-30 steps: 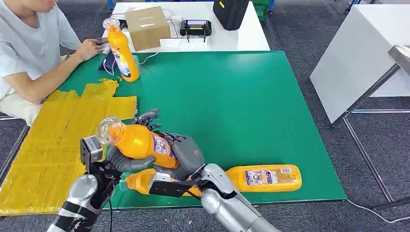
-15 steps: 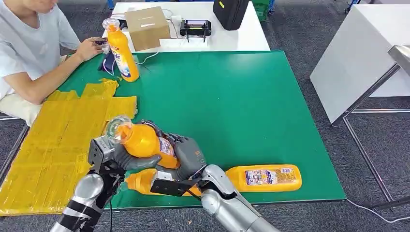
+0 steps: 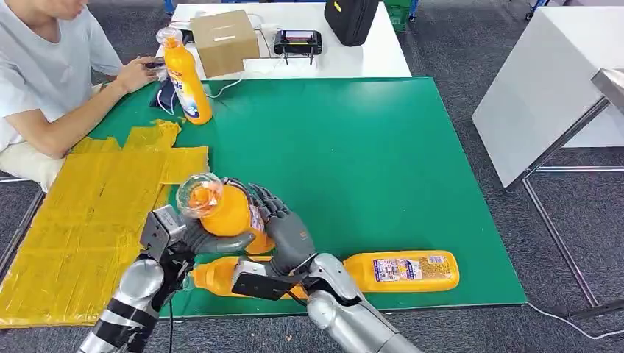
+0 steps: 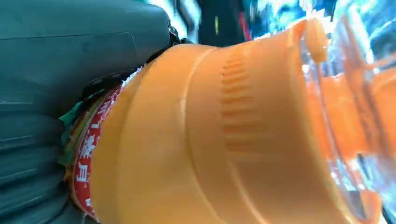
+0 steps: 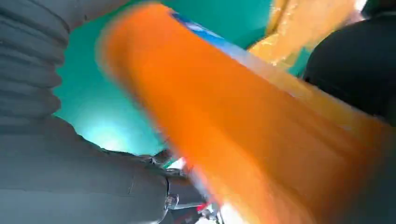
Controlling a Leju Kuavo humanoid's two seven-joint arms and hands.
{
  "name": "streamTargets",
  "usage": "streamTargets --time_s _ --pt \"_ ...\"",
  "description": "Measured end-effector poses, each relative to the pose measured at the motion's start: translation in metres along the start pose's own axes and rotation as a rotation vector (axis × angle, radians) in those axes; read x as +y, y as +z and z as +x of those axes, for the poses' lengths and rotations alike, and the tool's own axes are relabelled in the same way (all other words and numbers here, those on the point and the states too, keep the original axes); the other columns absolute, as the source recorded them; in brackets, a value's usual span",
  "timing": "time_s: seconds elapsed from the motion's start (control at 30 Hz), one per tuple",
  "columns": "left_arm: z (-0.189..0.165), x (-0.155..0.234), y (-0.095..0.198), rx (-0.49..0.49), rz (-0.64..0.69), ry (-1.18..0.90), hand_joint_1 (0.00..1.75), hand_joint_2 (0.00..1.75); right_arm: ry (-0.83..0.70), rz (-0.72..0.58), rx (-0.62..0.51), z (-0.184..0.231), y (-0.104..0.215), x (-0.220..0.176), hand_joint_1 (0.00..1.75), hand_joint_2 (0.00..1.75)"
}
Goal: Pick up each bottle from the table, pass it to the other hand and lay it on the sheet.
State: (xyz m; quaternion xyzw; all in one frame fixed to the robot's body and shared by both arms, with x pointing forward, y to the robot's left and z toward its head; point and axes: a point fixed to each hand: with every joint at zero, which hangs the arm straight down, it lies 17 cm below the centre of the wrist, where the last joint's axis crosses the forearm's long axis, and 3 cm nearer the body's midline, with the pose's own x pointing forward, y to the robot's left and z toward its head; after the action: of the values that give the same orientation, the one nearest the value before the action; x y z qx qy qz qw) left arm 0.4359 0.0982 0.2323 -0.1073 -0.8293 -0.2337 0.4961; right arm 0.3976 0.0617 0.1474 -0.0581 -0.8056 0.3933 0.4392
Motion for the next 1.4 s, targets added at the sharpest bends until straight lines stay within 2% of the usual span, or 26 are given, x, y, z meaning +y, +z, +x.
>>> streamTargets --time_s 0.1,0.27,0.37,0.5,0.63,0.73,0.83,1.0,1.27,1.3,1.33,1.4 --pt "0.004 0.023 -0.014 -0.003 0.078 -0.218 1.75 1.75 0.079 -0.152 -0.057 0.015 0.002 -0.041 0.0 1.75" --pt "0.016 0.075 -0.035 0.0 0.25 -0.834 1.75 1.75 0.151 -0.372 -0.133 0.044 0.012 -0.116 0.0 1.75" --pt "0.005 0.099 -0.042 0.066 0.27 -1.119 1.75 1.75 0.18 -0.483 -0.183 0.065 0.022 -0.156 0.0 1.75" --pt "-0.026 0.132 -0.04 0.181 0.253 -1.328 1.75 1.75 0.187 -0.588 -0.24 0.09 0.039 -0.195 0.0 1.75" --pt "-0.054 0.155 -0.03 0.275 0.221 -1.487 1.75 1.75 0.196 -0.665 -0.278 0.106 0.053 -0.222 0.0 1.75" --pt "-0.084 0.167 -0.02 0.369 0.149 -1.595 1.75 1.75 0.205 -0.701 -0.303 0.115 0.061 -0.234 0.0 1.75" --pt "-0.113 0.177 -0.007 0.469 0.097 -1.618 1.75 1.75 0.218 -0.716 -0.32 0.121 0.065 -0.239 0.0 1.75" --pt "-0.171 0.194 0.031 0.682 -0.011 -1.59 1.75 1.75 0.237 -0.712 -0.313 0.122 0.064 -0.24 0.0 1.75" --pt "-0.2 0.2 0.054 0.782 -0.074 -1.562 1.73 1.75 0.244 -0.708 -0.312 0.121 0.064 -0.239 0.0 1.75" --pt "-0.204 0.201 0.059 0.805 -0.079 -1.543 0.42 1.75 0.247 -0.699 -0.309 0.121 0.063 -0.238 0.0 1.75" --pt "-0.208 0.202 0.064 0.825 -0.077 -1.521 0.0 1.75 0.252 -0.686 -0.304 0.12 0.062 -0.236 0.0 1.75" --pt "-0.217 0.206 0.075 0.863 -0.064 -1.464 0.0 1.75 0.269 -0.641 -0.291 0.117 0.056 -0.228 0.0 1.75"
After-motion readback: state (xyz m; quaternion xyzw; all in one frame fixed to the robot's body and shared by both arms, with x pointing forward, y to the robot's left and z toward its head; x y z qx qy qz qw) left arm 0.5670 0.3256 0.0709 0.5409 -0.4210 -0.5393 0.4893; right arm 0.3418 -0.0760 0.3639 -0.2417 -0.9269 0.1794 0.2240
